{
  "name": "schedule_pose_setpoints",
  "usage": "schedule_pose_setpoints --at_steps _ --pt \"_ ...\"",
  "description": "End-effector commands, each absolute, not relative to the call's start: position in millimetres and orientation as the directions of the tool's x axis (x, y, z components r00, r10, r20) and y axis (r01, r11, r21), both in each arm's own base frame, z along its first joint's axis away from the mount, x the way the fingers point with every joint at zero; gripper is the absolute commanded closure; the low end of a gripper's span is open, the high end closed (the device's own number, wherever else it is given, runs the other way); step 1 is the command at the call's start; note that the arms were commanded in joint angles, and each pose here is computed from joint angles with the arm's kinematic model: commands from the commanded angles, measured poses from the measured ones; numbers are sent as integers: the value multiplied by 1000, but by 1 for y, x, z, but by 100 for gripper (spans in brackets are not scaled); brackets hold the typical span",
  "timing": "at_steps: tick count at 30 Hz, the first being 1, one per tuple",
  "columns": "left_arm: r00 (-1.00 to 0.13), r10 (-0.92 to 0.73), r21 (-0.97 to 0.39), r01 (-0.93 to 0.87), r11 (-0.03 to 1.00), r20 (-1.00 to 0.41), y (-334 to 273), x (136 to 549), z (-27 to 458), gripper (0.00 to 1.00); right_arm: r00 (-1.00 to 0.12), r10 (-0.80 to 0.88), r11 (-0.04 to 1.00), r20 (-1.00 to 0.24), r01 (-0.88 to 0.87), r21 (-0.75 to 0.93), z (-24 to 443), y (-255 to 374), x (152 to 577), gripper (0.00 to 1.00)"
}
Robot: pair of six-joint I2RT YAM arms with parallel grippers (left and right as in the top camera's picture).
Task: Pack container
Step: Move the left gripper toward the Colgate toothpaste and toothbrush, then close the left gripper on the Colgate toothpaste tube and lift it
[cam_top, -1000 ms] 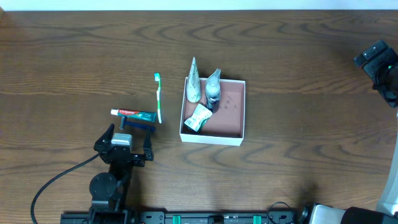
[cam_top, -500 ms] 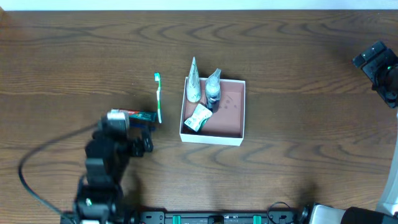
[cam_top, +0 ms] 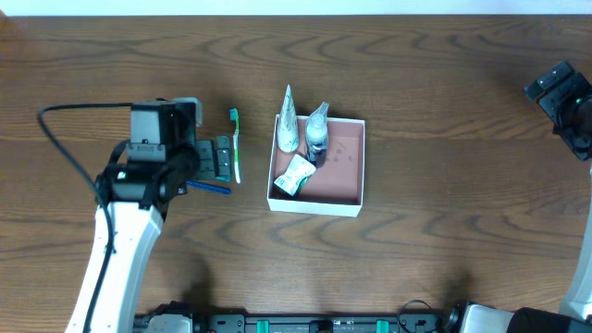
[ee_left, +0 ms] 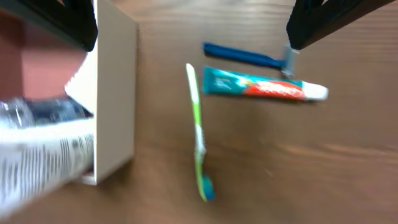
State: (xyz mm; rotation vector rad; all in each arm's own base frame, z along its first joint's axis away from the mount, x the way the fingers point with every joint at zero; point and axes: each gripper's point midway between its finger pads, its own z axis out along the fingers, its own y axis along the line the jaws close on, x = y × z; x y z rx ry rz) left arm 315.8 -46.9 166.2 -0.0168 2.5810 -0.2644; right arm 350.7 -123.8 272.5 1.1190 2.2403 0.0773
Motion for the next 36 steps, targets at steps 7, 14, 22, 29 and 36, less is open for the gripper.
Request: schedule_pose_setpoints --at_steps 7,14,22,29,36 --pt "-907 -140 -287 -22 958 -397 -59 327 133 2 -449 730 647 -515 697 309 275 -126 350 1" --pt "-747 -569 -264 -505 822 -343 -21 347 110 1 -448 730 646 -515 698 309 275 -126 350 1" --pt "-589 -766 -228 -734 640 -257 -8 345 76 1 -448 730 646 -515 698 309 275 -126 350 1" --pt "-550 -813 -169 -798 579 -192 -8 343 42 1 -448 730 646 -515 698 309 275 -126 350 1" --pt "-541 -823 -143 -813 564 -171 -9 348 16 1 -448 730 646 -515 698 309 275 -126 350 1"
